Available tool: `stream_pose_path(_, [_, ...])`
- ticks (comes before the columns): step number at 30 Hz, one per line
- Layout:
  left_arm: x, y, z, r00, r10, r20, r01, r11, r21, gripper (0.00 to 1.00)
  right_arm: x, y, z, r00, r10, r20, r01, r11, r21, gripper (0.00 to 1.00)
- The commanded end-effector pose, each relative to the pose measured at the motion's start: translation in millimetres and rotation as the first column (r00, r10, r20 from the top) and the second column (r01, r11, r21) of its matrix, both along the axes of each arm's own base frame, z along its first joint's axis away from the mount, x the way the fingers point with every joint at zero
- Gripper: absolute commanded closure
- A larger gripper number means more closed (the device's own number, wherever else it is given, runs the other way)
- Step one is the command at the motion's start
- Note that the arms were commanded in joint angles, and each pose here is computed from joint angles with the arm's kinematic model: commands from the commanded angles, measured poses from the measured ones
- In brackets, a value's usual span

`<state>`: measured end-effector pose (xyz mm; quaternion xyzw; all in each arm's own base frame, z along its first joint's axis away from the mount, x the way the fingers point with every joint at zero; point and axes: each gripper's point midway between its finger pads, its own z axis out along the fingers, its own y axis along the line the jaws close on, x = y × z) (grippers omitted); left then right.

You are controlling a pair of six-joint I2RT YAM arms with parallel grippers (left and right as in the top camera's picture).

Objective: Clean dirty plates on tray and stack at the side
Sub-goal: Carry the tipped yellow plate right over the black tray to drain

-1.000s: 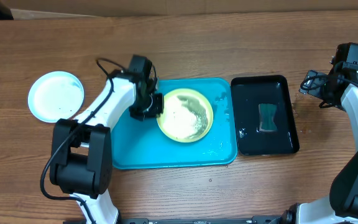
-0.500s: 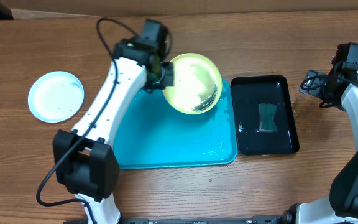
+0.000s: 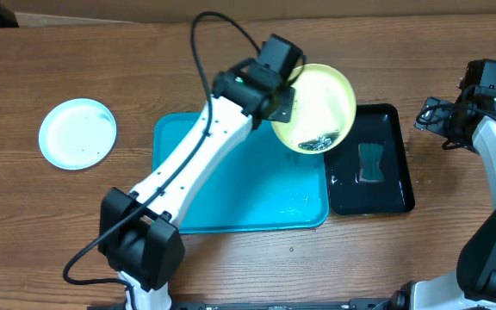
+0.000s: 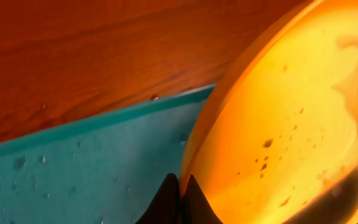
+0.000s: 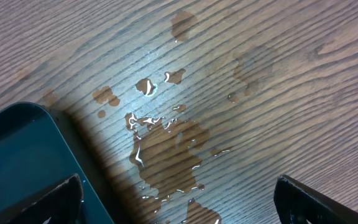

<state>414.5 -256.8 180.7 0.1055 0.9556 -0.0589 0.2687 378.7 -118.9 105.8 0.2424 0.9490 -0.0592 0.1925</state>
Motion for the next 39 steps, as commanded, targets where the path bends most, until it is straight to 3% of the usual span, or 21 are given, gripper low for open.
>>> stream_pose_path(1, [3, -13, 25, 0.994, 0.021, 0.109, -0.023, 1.0, 0.015, 0.96, 3, -3, 4, 1.0, -0.008, 0.014, 0.008, 1.0, -0.005, 0.0])
stream_pose_path(22, [-33, -54, 75, 0.881, -0.043, 0.471, -0.118, 0.944, 0.307, 0.96, 3, -3, 4, 1.0, -0.008, 0.014, 0.008, 1.0, -0.005, 0.0])
stream_pose_path(39, [-57, -85, 117, 0.765, -0.216, 0.607, -0.129, 0.872, 0.472, 0.96, 3, -3, 4, 1.0, -0.008, 0.014, 0.008, 1.0, -0.005, 0.0])
